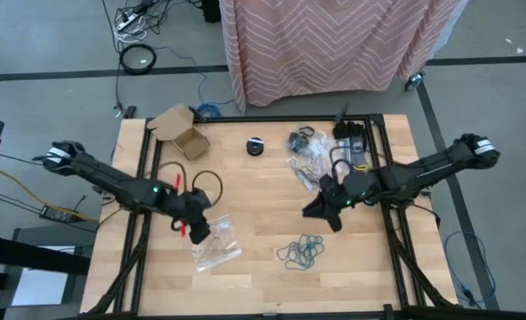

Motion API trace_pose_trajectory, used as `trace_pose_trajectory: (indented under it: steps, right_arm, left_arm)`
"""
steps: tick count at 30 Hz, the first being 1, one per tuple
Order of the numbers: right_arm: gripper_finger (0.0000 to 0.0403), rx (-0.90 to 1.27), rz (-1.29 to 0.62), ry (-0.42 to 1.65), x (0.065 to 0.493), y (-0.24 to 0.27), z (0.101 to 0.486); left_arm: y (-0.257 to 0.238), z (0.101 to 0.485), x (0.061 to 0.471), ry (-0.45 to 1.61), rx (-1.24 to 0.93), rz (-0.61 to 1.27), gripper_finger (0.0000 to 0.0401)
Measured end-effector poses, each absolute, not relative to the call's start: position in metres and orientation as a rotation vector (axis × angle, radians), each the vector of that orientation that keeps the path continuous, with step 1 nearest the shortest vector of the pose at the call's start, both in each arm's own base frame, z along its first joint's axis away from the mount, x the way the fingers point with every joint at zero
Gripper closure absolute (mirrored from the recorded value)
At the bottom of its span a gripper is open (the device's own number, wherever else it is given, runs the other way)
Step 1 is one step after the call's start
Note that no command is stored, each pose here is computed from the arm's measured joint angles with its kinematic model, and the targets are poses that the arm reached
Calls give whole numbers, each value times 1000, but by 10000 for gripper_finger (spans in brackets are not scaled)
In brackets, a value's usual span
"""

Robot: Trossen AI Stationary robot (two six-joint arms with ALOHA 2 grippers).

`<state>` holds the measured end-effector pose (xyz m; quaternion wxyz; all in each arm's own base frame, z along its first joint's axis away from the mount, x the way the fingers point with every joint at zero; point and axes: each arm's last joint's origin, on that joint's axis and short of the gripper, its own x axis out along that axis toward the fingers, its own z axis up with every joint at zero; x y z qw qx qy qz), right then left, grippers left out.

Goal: Sort rubber bands
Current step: Open the transparent zip bag

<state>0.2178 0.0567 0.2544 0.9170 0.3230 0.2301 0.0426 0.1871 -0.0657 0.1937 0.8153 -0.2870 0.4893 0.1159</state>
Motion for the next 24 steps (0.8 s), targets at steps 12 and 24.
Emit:
trace_pose_trajectory:
  steps: [12, 24]
  right_arm:
    - [314, 642, 122, 614, 227, 83, 229]
    - [314, 619, 117, 618, 226, 82, 229]
  left_arm:
    - [-91, 165, 175, 1273, -573, 373, 262]
    - [-98, 138, 165, 1201, -689, 314, 259]
